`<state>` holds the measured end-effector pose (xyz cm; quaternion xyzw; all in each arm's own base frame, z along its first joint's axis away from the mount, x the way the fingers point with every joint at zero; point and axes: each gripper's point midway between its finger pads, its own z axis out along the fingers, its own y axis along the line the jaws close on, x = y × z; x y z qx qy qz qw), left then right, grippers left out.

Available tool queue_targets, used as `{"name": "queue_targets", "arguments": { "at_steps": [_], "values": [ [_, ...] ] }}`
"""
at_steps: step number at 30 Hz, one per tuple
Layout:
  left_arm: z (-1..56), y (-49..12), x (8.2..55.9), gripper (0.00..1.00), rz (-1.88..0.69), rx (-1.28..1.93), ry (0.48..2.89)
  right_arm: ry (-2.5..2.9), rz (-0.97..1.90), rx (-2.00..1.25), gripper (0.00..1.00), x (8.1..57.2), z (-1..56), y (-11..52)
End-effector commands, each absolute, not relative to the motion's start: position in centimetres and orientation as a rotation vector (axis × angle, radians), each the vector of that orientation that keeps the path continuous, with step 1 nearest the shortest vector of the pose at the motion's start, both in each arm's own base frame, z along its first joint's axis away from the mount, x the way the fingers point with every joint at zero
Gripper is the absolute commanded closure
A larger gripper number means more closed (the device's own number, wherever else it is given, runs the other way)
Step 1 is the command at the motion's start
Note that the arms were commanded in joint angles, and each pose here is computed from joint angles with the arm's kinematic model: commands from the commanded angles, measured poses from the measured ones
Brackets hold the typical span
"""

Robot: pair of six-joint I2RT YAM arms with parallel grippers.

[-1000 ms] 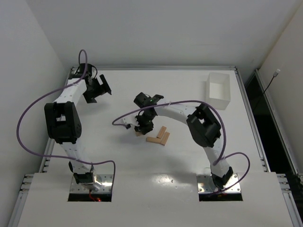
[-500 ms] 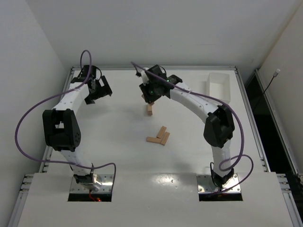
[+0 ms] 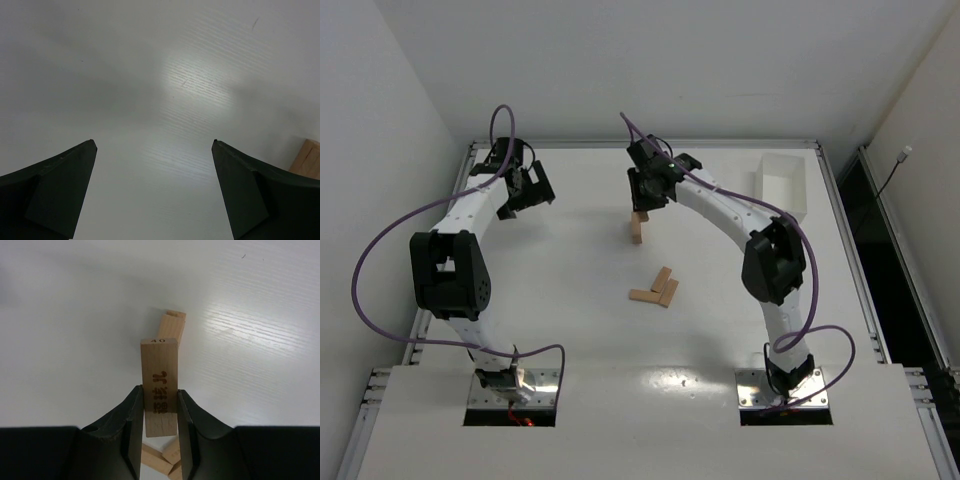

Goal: Build the wood block tower

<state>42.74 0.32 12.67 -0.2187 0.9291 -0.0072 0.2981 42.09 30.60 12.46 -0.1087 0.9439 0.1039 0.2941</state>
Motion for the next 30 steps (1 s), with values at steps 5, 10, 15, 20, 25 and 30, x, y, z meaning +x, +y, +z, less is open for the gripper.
{"name": "queue_targets", "arguments": {
  "at_steps": [5, 10, 15, 20, 25, 30],
  "values": [
    [16.0, 0.9, 43.9, 0.00, 0.007, -0.572, 2.366, 2.429, 0.189, -0.075, 1.00, 44.2, 14.0, 31.3],
    [16.0, 1.1, 43.9, 0.00, 0.018, -0.576, 2.363, 2.435, 0.127, -0.086, 1.00, 43.7, 13.1, 31.2],
    [15.6, 1.1, 43.9, 0.00, 0.020, -0.577, 2.372, 2.444, 0.106, -0.099, 1.00, 43.3, 12.3, 31.4],
    [15.3, 1.1, 44.2, 0.00, 0.020, -0.577, 2.372, 2.452, 0.102, -0.113, 1.00, 43.1, 11.8, 31.8],
    [14.9, 1.1, 44.2, 0.00, 0.024, -0.578, 2.383, 2.472, 0.102, -0.110, 1.00, 42.8, 10.9, 31.8],
    [14.9, 1.1, 44.2, 0.00, 0.024, -0.578, 2.383, 2.493, 0.104, -0.106, 1.00, 42.7, 10.0, 32.0]
  ]
}}
